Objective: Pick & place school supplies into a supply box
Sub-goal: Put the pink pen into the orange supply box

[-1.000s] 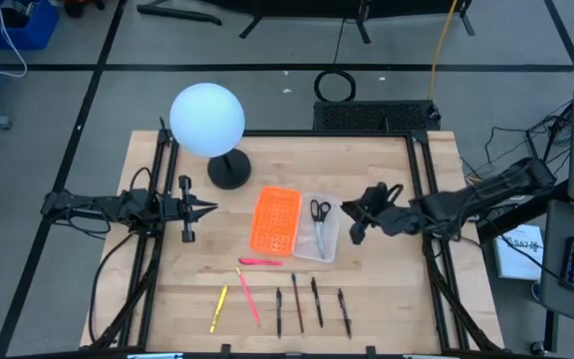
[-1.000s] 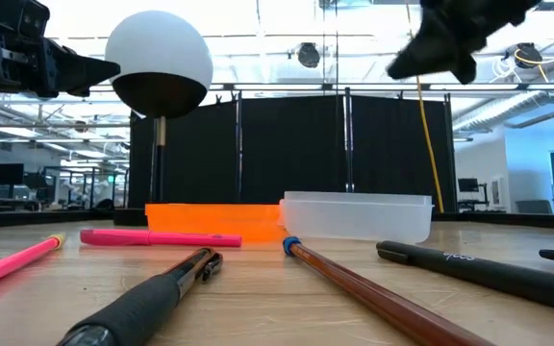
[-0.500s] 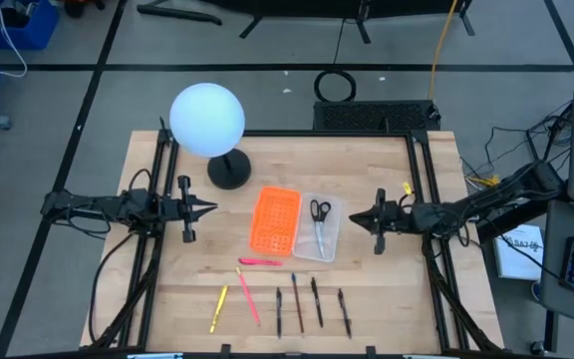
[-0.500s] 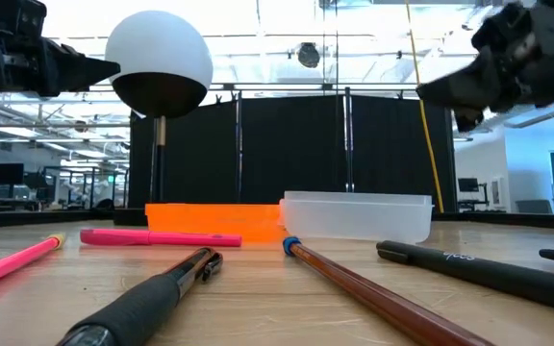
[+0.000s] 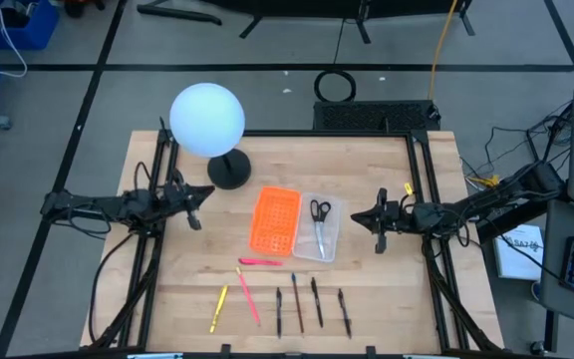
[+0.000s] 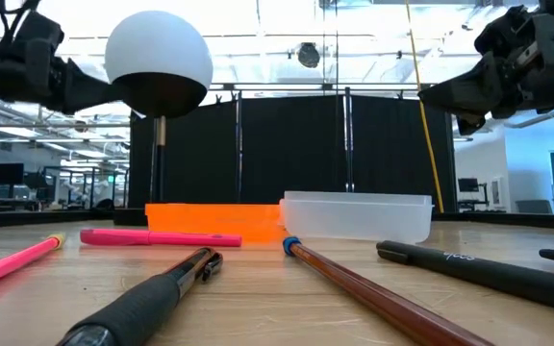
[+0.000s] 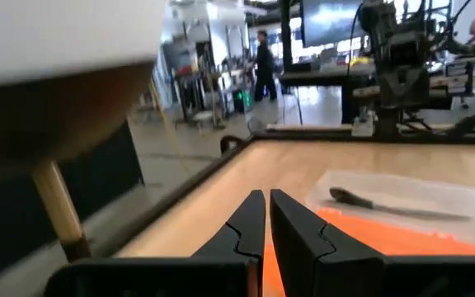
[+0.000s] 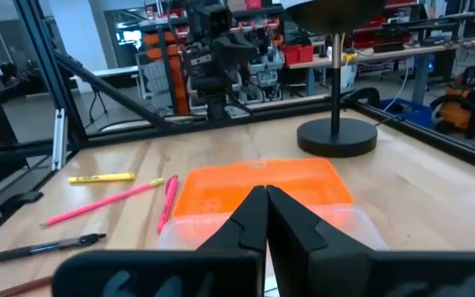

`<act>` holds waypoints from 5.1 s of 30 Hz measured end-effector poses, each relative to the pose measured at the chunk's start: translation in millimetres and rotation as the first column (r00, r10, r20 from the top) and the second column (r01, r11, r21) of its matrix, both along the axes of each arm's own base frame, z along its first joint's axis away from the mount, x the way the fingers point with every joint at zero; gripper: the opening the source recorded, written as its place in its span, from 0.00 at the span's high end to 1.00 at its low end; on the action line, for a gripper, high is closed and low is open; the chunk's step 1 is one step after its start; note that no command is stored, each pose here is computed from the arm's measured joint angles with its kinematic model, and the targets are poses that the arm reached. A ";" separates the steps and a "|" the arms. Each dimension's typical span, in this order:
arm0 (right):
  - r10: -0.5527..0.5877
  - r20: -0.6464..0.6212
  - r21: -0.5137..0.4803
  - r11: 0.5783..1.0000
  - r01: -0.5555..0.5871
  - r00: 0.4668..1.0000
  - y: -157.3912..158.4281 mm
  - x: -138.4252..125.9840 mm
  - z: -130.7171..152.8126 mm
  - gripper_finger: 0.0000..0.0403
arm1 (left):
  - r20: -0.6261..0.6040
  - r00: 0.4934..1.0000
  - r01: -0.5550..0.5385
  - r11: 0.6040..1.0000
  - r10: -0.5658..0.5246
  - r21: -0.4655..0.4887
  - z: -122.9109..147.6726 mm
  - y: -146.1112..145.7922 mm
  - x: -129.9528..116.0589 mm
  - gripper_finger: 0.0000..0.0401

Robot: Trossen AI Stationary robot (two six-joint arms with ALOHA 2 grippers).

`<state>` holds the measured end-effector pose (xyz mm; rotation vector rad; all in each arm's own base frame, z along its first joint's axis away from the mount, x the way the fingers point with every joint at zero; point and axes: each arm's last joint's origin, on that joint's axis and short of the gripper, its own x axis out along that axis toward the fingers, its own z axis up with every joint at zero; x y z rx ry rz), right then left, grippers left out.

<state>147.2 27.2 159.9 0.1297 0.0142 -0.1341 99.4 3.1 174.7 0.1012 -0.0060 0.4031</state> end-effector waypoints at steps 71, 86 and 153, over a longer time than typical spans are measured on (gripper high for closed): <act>0.134 -0.750 -0.071 0.957 -0.281 0.647 99.4 305.2 0.2 0.59 | -0.023 0.990 0.129 0.971 -0.136 -0.204 -9.2 -6.0 10.4 0.92; 0.103 -0.774 -0.097 0.955 -0.279 0.625 97.8 306.6 -16.6 0.64 | -0.044 0.990 0.120 0.971 -0.132 -0.208 -11.3 -5.9 10.2 0.92; -0.032 -0.811 0.140 0.959 0.245 0.585 50.5 237.1 103.6 0.95 | -0.048 0.990 0.117 0.961 -0.133 -0.249 -13.3 -6.0 10.0 0.92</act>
